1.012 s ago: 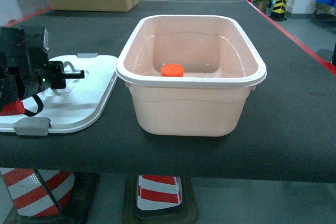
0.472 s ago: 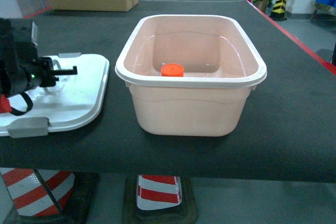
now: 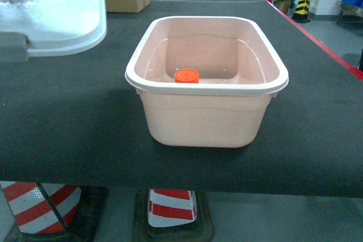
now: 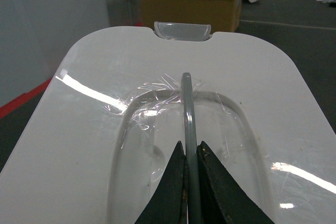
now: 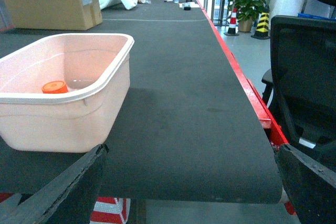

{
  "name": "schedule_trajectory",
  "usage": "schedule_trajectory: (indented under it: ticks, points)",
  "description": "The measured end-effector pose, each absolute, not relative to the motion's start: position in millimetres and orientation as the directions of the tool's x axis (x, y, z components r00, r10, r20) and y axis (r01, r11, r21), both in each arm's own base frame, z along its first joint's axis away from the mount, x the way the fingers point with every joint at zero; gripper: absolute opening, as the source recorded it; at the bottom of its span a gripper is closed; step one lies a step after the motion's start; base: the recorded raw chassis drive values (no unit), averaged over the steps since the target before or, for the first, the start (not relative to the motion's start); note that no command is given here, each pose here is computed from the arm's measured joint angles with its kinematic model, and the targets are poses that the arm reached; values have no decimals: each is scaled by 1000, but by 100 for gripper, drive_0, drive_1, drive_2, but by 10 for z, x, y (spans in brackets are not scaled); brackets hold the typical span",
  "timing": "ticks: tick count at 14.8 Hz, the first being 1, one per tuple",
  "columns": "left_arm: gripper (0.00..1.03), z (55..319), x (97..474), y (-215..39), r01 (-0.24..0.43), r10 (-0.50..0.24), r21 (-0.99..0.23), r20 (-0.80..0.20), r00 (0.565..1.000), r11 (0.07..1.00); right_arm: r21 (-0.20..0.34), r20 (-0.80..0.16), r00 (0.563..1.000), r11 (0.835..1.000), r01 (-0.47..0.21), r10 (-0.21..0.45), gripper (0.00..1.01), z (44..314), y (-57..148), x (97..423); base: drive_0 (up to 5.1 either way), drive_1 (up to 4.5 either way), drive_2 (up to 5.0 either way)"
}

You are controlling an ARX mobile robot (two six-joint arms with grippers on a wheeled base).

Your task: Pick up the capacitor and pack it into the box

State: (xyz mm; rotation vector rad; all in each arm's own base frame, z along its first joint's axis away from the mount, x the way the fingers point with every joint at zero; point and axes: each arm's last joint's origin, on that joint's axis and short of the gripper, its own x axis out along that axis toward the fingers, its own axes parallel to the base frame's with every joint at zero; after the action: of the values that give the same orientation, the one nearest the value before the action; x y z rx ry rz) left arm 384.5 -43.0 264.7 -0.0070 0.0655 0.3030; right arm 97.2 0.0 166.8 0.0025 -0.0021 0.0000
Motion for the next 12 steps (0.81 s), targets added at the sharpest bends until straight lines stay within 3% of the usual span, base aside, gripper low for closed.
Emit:
schedule_trajectory:
  ticks: [2,4,7,10,12]
  points:
    - [2,2881,3725,-988,-252,251,-15,-51,967,968,2,2,1000,1000,0,0,98,1669,0,972,0,0,0]
    - [2,3049,3716,-1523,-153,151,-59,-30,988,987,2,2,1000,1000,0,0,98,1668,0,972,0,0,0]
    - [2,2984,3835,-2121,-31,28,-57,-54,998,998,2,2,1000,1000,0,0,98,1668,0,972,0,0,0]
    - [2,2730,4046,-2446,14,-18,-30,-131,991,999,2,2,1000,1000,0,0,98,1668,0,972,0,0,0]
    - [2,2580,4205,-2522,13,-19,-36,-167,986,999,2,2,1000,1000,0,0,98,1668,0,972,0,0,0]
